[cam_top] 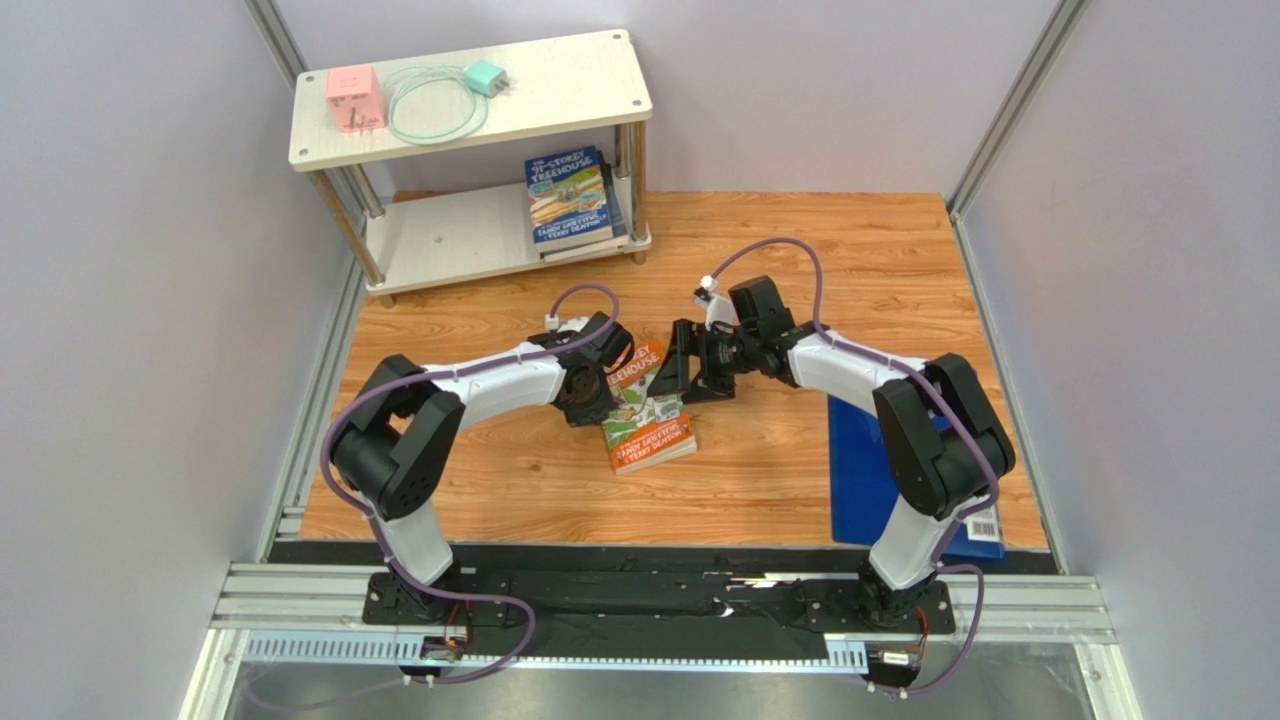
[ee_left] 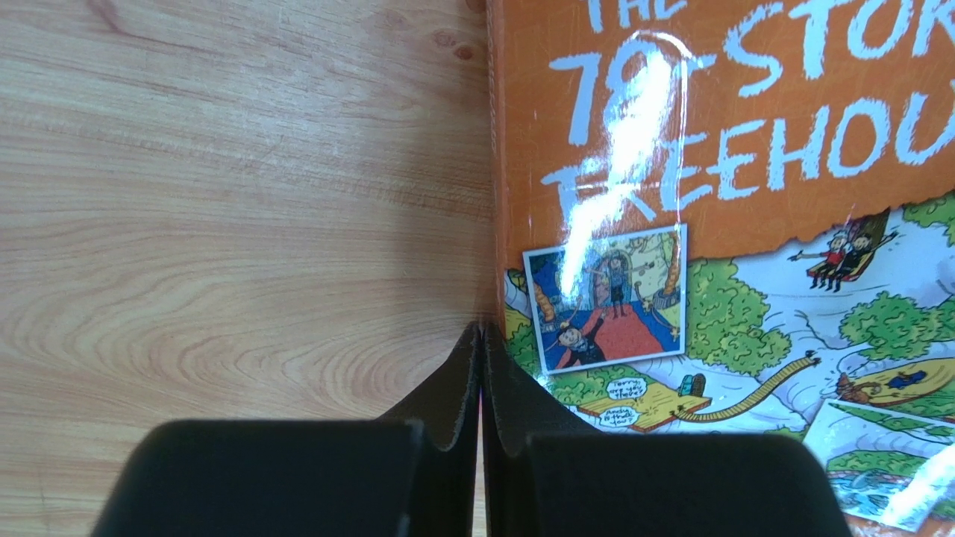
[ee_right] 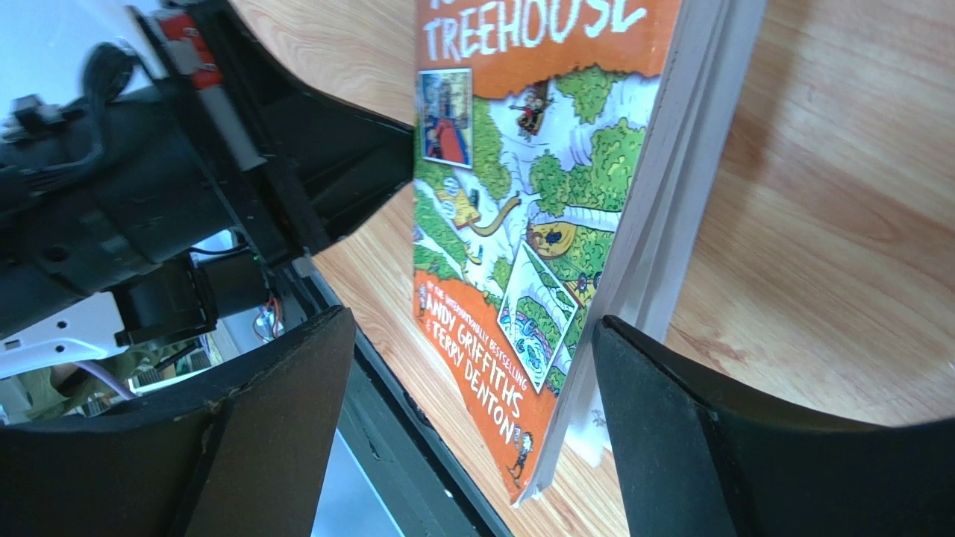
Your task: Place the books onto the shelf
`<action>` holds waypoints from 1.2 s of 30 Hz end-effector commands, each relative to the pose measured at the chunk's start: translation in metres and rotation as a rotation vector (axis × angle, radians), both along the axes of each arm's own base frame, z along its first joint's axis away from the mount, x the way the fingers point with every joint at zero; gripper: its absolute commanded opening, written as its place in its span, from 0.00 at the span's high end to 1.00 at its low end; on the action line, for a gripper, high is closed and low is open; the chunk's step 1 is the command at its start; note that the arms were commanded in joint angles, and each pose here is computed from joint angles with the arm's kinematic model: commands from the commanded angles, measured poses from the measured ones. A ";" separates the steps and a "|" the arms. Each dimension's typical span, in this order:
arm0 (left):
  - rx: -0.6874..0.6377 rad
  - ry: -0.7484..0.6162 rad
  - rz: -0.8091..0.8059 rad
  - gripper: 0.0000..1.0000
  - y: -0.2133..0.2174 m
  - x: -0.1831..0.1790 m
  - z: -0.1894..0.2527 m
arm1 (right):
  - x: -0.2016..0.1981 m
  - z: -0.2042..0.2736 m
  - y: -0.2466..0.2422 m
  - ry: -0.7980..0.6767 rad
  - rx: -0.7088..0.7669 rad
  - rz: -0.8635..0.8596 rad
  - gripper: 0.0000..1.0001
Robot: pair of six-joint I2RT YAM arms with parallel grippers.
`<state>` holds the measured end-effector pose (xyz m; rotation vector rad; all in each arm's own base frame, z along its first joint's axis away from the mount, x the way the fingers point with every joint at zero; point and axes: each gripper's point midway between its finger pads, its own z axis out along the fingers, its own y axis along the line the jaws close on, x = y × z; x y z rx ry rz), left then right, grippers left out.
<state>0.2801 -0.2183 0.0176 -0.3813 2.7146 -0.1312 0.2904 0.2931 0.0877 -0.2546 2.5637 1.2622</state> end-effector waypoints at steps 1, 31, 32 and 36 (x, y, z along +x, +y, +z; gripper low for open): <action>-0.082 -0.054 -0.039 1.00 -0.021 0.012 0.020 | 0.002 0.036 0.021 -0.086 0.113 0.057 0.18; -0.083 -0.088 -0.062 1.00 -0.028 0.025 0.045 | -0.003 -0.041 0.041 0.169 -0.030 0.068 0.51; -0.061 -0.086 -0.055 1.00 -0.023 0.023 0.045 | -0.005 -0.045 0.037 0.179 -0.061 0.065 0.53; -0.017 -0.085 -0.032 1.00 -0.010 0.020 0.049 | -0.006 -0.042 0.026 0.185 -0.146 0.030 0.70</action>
